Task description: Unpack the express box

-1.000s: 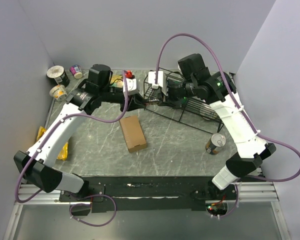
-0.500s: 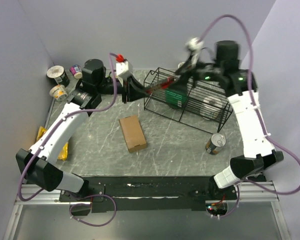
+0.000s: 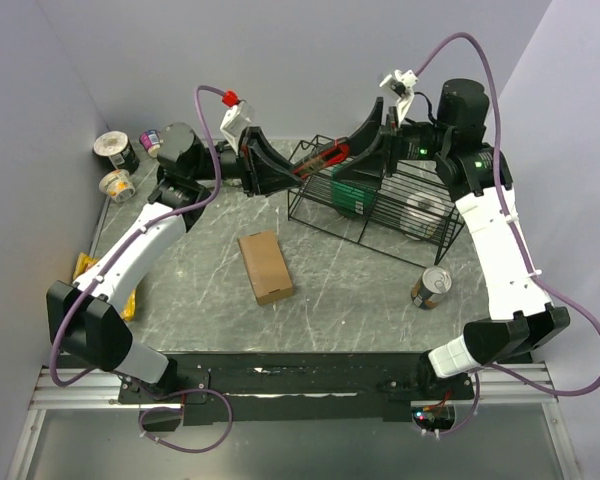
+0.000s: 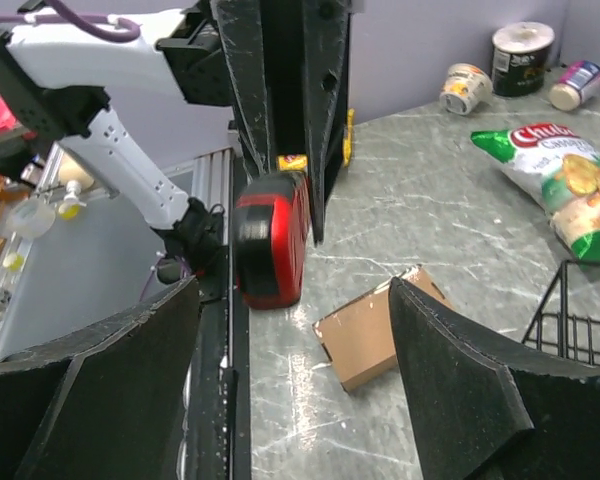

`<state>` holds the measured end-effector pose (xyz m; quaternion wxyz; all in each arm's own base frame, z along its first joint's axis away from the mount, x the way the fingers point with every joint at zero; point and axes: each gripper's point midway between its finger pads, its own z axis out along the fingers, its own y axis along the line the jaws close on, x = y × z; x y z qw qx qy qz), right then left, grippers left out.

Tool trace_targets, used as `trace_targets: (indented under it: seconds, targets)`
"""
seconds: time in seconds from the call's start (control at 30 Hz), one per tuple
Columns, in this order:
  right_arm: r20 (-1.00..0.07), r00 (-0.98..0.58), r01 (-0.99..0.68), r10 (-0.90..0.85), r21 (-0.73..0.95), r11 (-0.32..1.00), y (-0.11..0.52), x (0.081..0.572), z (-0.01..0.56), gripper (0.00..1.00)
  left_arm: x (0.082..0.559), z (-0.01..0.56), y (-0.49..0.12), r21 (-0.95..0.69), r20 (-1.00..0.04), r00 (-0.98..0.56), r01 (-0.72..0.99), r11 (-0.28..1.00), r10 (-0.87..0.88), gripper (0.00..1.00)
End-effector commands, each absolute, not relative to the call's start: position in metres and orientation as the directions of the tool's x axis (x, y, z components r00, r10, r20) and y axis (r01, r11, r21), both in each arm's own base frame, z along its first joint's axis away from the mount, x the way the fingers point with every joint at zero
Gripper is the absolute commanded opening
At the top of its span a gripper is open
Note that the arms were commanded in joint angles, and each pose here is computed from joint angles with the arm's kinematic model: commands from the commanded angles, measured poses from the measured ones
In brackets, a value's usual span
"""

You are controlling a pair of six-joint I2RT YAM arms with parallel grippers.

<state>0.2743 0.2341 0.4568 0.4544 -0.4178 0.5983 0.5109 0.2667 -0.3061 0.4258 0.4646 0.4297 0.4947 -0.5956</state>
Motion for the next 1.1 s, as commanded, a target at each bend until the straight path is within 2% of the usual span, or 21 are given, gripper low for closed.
trace_targets:
  seconds: [0.0,0.4,0.87,1.07]
  targets:
    - [-0.993,-0.112,-0.99,-0.038,0.108,0.089,0.239,0.261,0.477,0.81,0.253,0.443,-0.308,-0.111,-0.981,-0.128,0.987,-0.119,-0.146,0.01]
    - [-0.993,-0.04,-0.997,-0.11,0.032,0.073,0.266,0.255,0.466,0.69,0.263,0.439,-0.312,-0.123,-0.98,-0.137,0.987,-0.099,-0.148,0.01]
    - [-0.992,-0.054,-0.995,-0.112,0.044,0.089,0.274,0.259,0.461,0.57,0.268,0.445,-0.315,-0.129,-0.974,-0.145,0.987,-0.099,-0.174,0.01]
    - [-0.991,-0.063,-0.995,-0.115,0.054,0.085,0.277,0.259,0.459,0.47,0.27,0.445,-0.316,-0.134,-0.972,-0.149,0.986,-0.096,-0.18,0.01]
